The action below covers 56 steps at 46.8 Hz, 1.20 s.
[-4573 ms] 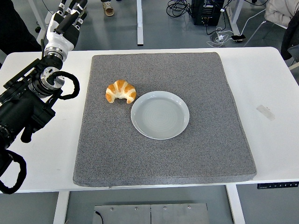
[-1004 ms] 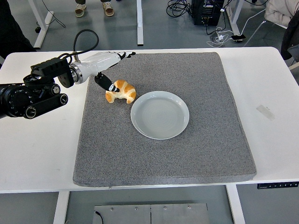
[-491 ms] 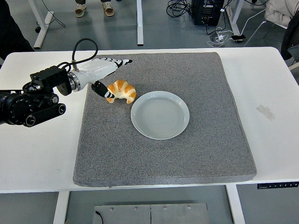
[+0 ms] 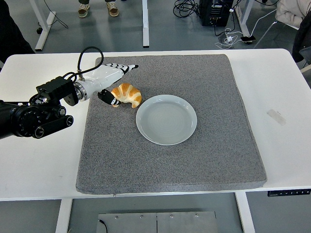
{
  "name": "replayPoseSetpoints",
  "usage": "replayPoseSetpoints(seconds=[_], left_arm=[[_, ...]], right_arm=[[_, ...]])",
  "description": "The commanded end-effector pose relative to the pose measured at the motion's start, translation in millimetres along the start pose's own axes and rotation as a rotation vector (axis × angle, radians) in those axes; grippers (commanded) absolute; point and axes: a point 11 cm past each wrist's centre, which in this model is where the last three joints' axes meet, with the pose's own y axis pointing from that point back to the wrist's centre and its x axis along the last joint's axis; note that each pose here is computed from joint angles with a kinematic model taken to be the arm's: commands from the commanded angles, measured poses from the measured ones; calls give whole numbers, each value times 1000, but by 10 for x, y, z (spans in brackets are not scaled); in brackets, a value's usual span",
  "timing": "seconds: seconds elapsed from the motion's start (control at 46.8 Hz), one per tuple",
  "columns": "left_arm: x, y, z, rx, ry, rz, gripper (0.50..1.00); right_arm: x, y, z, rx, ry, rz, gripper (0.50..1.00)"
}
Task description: Place the bread on the plate
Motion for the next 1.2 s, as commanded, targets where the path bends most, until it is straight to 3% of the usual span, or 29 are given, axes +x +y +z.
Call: replayPoseSetpoints(seconds=[0.0, 0.598, 0.919, 1.175], left_arm=[[-30, -22, 4, 4, 0, 0, 977], [-238, -77, -10, 33, 5, 28, 963], [-297, -66, -4, 31, 4, 19, 830], [-359, -45, -44, 41, 0, 9, 805]], right_arm=[[1, 0, 1, 0, 0, 2, 1000], [0, 0, 0, 0, 0, 0, 1000], [0, 0, 1, 0, 0, 0, 1000], [0, 0, 1, 0, 0, 0, 1000]])
